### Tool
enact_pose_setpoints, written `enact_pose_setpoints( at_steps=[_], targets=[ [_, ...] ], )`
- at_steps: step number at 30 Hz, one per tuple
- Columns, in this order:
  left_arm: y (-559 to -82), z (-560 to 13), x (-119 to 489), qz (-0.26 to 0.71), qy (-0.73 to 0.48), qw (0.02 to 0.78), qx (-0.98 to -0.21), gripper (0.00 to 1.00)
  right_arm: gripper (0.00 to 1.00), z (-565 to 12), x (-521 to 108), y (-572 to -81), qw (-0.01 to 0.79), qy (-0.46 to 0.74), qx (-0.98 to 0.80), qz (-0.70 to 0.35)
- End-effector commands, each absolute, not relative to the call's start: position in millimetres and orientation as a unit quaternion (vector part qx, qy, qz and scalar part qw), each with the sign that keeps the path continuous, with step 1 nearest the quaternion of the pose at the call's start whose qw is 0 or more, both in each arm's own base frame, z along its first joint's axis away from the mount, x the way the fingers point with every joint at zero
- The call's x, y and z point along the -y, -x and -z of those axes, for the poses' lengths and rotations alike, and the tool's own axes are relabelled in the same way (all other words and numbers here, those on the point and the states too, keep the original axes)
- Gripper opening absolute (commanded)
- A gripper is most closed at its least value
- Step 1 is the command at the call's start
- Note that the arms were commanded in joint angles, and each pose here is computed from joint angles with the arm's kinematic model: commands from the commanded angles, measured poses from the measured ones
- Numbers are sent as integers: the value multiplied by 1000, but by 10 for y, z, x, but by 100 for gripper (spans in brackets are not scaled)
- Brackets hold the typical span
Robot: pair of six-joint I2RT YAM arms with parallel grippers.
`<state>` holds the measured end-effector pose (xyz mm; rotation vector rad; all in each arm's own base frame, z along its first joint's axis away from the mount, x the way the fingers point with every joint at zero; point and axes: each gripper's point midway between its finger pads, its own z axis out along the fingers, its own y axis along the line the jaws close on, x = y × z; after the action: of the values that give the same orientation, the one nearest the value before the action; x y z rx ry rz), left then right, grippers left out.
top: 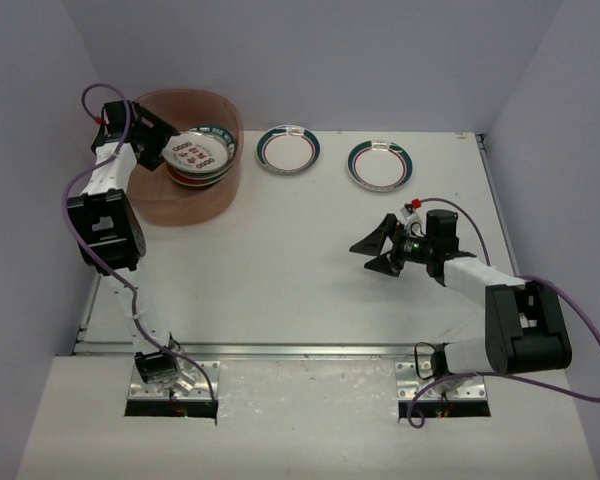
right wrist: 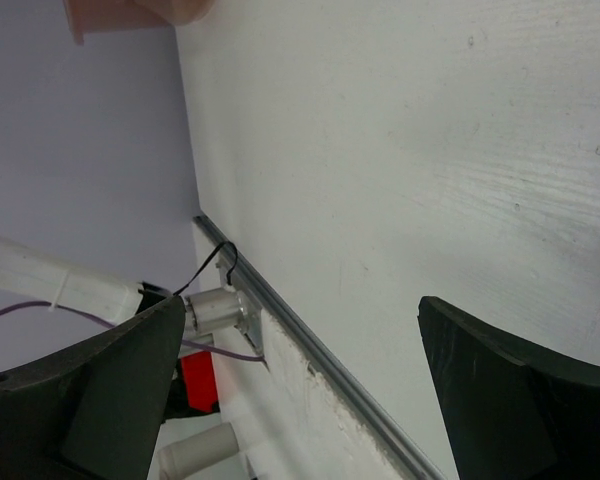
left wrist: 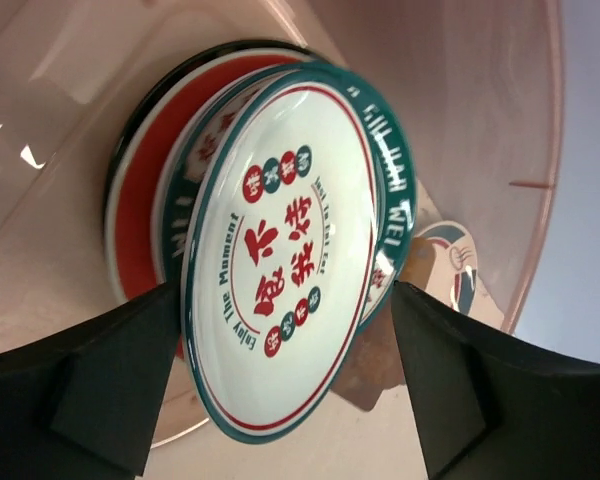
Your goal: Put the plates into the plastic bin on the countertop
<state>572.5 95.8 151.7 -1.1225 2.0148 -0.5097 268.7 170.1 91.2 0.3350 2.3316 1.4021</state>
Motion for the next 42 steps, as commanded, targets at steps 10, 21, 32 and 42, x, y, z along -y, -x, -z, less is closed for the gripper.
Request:
enact_pose_setpoints(
  at_steps=[10,21,32,42],
  targets=[
    [-5997,-1302,-870,118,432,343,-826,100,99,-842,-1588,-2887,226,-103,-856,-454],
    [-5557,-2246,-978,92,424,424,-795,100,99,-635,-1249,-3472,240,-195,-879,-362],
    [-4346,-3885,-34,270,252,563,-739,100,96,160,-441,-4723,207,-375,-839,-335],
    [-3157,-3534,400,290,170,559,-758,100,48,840,-165,-5201,139,-432,-854,-255]
  ],
)
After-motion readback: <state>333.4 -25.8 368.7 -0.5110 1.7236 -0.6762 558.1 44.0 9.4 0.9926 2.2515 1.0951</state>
